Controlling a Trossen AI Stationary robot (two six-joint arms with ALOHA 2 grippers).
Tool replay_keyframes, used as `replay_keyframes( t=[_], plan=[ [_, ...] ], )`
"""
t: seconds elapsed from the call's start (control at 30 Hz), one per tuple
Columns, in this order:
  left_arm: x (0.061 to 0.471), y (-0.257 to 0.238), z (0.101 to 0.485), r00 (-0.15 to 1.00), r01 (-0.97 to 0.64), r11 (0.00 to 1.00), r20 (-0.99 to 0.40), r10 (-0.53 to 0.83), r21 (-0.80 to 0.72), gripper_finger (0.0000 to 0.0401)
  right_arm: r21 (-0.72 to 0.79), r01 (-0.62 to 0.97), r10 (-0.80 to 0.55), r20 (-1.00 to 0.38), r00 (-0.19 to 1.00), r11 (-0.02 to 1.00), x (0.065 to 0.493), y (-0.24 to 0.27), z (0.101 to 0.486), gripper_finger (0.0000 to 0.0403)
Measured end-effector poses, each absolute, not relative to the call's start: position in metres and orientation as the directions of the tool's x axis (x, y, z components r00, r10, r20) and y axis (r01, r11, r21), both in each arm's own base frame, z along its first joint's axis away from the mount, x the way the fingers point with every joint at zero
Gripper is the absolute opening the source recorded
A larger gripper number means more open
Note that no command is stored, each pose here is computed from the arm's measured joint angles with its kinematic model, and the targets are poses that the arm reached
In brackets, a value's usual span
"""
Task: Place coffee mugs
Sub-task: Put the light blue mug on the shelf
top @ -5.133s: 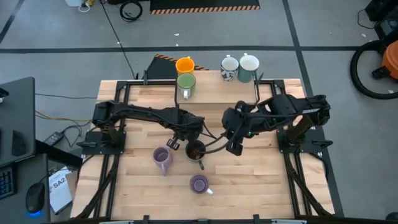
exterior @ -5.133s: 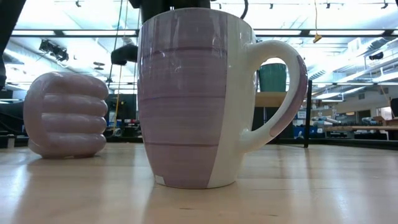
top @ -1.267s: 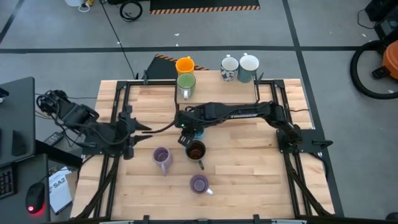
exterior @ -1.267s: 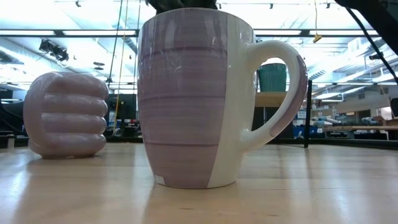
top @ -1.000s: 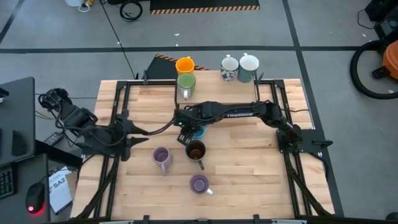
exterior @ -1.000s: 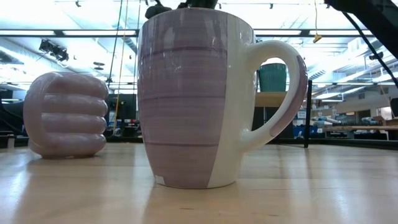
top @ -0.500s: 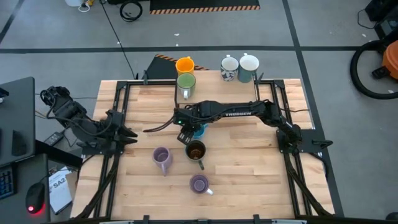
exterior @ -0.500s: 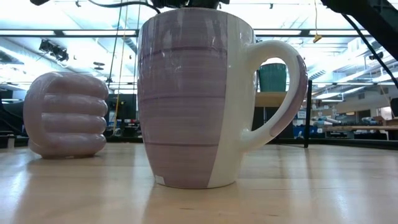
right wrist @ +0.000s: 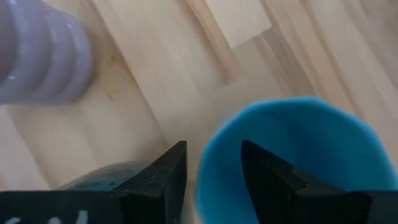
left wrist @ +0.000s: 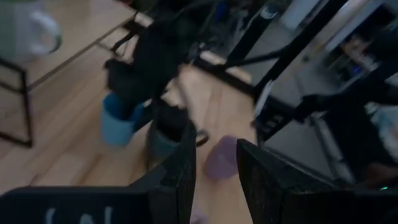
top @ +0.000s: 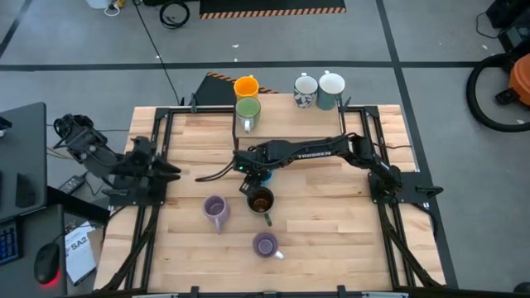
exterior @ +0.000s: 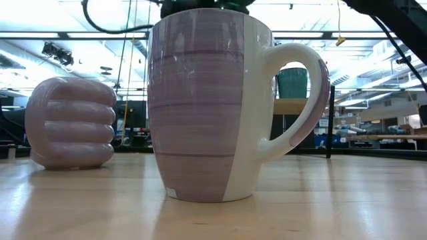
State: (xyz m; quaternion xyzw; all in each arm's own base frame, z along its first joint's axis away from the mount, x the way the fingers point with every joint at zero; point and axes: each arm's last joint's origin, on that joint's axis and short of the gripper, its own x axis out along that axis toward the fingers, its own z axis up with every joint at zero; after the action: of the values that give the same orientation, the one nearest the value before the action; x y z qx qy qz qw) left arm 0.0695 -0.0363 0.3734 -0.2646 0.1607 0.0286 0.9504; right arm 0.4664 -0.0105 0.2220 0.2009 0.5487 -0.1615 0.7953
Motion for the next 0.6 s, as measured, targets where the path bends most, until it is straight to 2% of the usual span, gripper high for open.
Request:
replay_keyframes(
  t=[0.3, 0.6],
  plan=[
    [0.073, -0.039, 0.39, 0.984, -0.045, 0.821, -0.169, -0.063, -0.569, 0.0121, 0.168, 0.47, -0.001, -0.941, 0.337, 0.866, 0.464, -0.027, 0.209, 0.0157],
    [0.073, -0.039, 0.392, 0.985, -0.039, 0.813, -0.158, -0.065, -0.581, 0.0121, 0.195, 0.475, 0.027, -0.941, 0.336, 0.858, 0.463, -0.04, 0.209, 0.0127]
  ],
)
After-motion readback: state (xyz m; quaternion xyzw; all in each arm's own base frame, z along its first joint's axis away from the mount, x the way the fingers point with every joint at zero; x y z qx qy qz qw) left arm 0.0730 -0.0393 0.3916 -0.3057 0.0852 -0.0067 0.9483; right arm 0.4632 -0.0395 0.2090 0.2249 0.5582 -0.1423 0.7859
